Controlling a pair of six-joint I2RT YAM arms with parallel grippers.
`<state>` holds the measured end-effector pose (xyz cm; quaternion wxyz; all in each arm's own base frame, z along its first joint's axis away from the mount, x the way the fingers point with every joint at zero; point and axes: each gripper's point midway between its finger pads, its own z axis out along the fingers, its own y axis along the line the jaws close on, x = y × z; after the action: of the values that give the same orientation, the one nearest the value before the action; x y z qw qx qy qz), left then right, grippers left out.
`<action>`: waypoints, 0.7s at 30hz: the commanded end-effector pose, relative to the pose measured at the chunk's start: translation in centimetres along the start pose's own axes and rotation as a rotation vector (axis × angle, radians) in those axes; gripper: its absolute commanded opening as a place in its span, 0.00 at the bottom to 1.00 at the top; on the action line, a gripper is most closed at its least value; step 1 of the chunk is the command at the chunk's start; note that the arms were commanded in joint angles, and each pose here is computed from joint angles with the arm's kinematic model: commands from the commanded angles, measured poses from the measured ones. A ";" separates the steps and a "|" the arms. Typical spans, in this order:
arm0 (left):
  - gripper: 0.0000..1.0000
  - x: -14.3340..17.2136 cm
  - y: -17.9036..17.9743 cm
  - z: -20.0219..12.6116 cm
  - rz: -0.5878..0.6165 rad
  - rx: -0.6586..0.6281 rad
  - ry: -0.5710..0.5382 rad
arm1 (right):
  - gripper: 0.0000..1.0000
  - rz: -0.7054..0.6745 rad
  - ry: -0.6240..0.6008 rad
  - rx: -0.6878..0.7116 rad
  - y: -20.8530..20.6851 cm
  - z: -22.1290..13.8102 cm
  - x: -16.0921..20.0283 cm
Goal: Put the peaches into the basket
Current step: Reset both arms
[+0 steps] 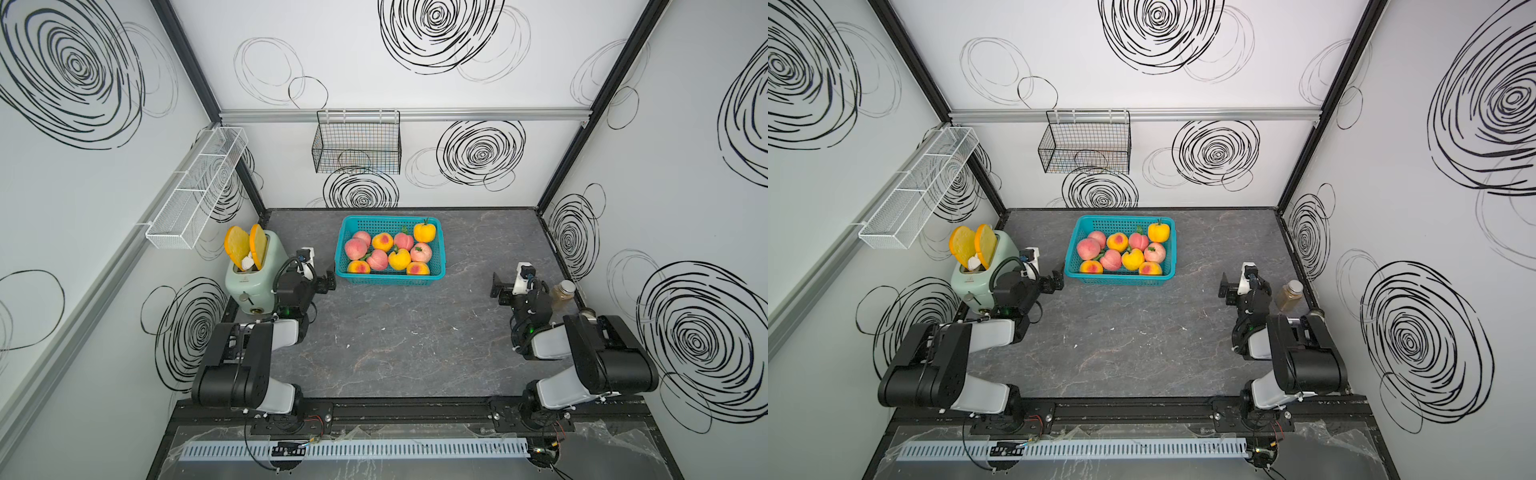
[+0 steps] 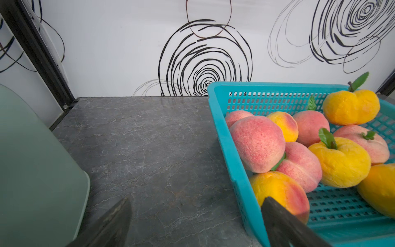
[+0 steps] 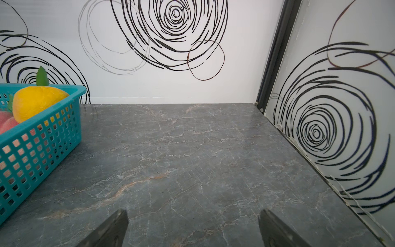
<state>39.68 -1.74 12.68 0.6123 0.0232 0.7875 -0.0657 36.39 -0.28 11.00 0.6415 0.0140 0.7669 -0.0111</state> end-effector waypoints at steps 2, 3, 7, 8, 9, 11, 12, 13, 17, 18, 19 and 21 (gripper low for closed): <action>0.98 -1.5 -0.1 -0.4 0.033 0.005 -0.068 | 0.99 -0.019 -0.060 -0.012 0.3 0.1 -1.6; 0.98 -1.6 -0.3 -0.7 0.040 0.012 -0.080 | 0.99 -0.019 -0.059 -0.013 0.3 0.1 -1.6; 0.98 -1.3 -0.5 -3.6 0.050 -0.018 -0.220 | 0.99 -0.018 -0.059 -0.014 0.3 0.1 -1.6; 0.98 -1.7 -0.4 -3.9 0.042 -0.002 -0.242 | 0.99 -0.018 -0.060 -0.013 0.3 0.1 -1.6; 0.98 -1.5 0.0 -3.8 0.039 -0.024 -0.216 | 0.99 -0.018 -0.059 -0.014 0.3 0.1 -1.6; 0.98 -1.3 0.1 -3.0 0.049 -0.073 -0.188 | 0.99 -0.017 -0.051 -0.023 0.3 0.2 -1.5; 0.98 -1.3 0.1 -3.0 0.054 -0.079 -0.185 | 0.99 -0.014 -0.048 -0.030 0.3 0.3 -1.5; 0.98 -1.2 0.1 -3.0 0.054 -0.080 -0.182 | 0.99 -0.010 -0.044 -0.037 0.3 0.4 -1.5; 0.98 -1.3 0.1 -3.0 0.054 -0.079 -0.185 | 0.99 -0.009 -0.041 -0.045 0.4 0.5 -1.4; 0.98 -1.2 0.1 -3.1 0.054 -0.079 -0.184 | 0.99 -0.011 -0.041 -0.044 0.4 0.5 -1.4; 0.98 -1.3 0.0 -3.0 0.055 -0.078 -0.187 | 0.99 -0.009 -0.044 -0.044 0.4 0.5 -1.5; 0.98 -1.3 0.0 -3.1 0.055 -0.078 -0.186 | 0.99 -0.012 -0.041 -0.050 0.5 0.4 -1.4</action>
<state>36.42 -1.33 11.88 0.6463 0.0108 0.7624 -0.0302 36.62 -0.03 11.23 0.6435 0.0043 0.7654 0.0028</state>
